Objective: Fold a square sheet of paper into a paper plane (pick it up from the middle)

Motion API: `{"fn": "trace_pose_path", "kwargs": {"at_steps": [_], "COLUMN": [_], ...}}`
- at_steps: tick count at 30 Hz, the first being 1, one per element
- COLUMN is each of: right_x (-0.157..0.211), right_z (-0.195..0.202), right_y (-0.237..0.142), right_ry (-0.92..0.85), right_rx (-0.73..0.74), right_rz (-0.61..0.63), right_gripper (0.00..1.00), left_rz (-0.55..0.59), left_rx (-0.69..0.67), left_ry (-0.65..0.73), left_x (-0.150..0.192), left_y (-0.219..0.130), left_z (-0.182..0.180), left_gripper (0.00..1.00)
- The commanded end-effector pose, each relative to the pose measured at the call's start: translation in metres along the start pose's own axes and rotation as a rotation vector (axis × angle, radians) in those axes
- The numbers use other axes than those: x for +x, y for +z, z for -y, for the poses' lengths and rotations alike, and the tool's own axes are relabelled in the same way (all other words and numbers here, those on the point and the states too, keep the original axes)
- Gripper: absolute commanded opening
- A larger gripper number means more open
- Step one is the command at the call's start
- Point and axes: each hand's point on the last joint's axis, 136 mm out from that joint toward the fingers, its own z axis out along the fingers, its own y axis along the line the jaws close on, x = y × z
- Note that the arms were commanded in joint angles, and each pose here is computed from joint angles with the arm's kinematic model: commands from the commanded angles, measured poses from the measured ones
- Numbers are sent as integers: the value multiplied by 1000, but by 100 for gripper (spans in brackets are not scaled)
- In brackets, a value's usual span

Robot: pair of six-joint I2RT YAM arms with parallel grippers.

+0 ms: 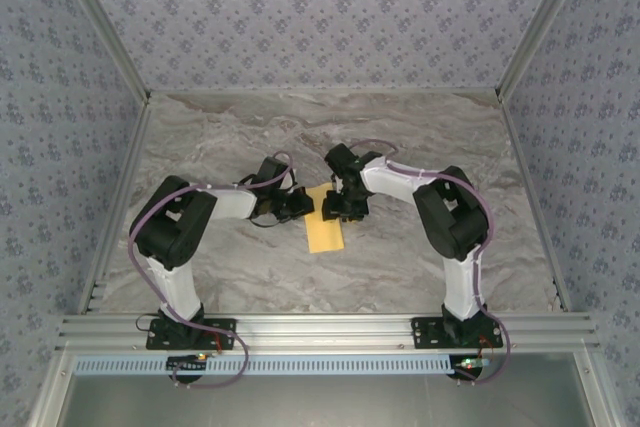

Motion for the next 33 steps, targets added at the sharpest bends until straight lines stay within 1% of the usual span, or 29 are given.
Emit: {"fn": "trace_pose_path", "kwargs": {"at_steps": [1, 3, 6, 8, 10, 13, 16, 17, 18, 20, 22, 27, 33], "right_x": [8, -1, -12, -8, -10, -13, -18, -28, -32, -39, -43, -46, -38], "right_z": [10, 7, 10, 18, 10, -8, -21, -32, -34, -37, -40, -37, -31], "right_y": [17, -13, -53, -63, -71, -67, -52, -55, -50, -41, -35, -17, 5], "right_ry": [10, 23, 42, 64, 51, 34, 15, 4, 3, 5, 3, 15, 11], "right_rx": [8, -19, -15, 4, -35, -95, -117, -136, -133, -132, -135, -134, -138], "right_rz": [-1, 79, 204, 241, 275, 272, 247, 267, 260, 248, 241, 203, 133], "right_gripper": [51, 52, 54, 55, 54, 40, 23, 17, 11, 3, 0, 0, 0], "left_rz": [-144, -162, -182, -190, -194, -204, -210, -208, -206, -209, -211, -217, -231], "left_rx": [-210, -232, -248, -258, -263, -280, -293, -297, -307, -317, -325, -345, -378], "left_ry": [-61, -67, -76, -76, -72, -81, -84, -84, -87, -90, -96, -109, -126], "left_x": [47, 53, 59, 61, 62, 64, 65, 65, 65, 66, 68, 73, 76], "left_y": [10, 13, 15, 15, 16, 17, 18, 17, 16, 15, 14, 12, 9], "left_z": [-63, -72, -80, -83, -84, -89, -92, -92, -94, -96, -98, -104, -109], "left_gripper": [8, 7, 7, 6, 6, 5, 2, 1, 0, 0, 0, 0, 0]}}
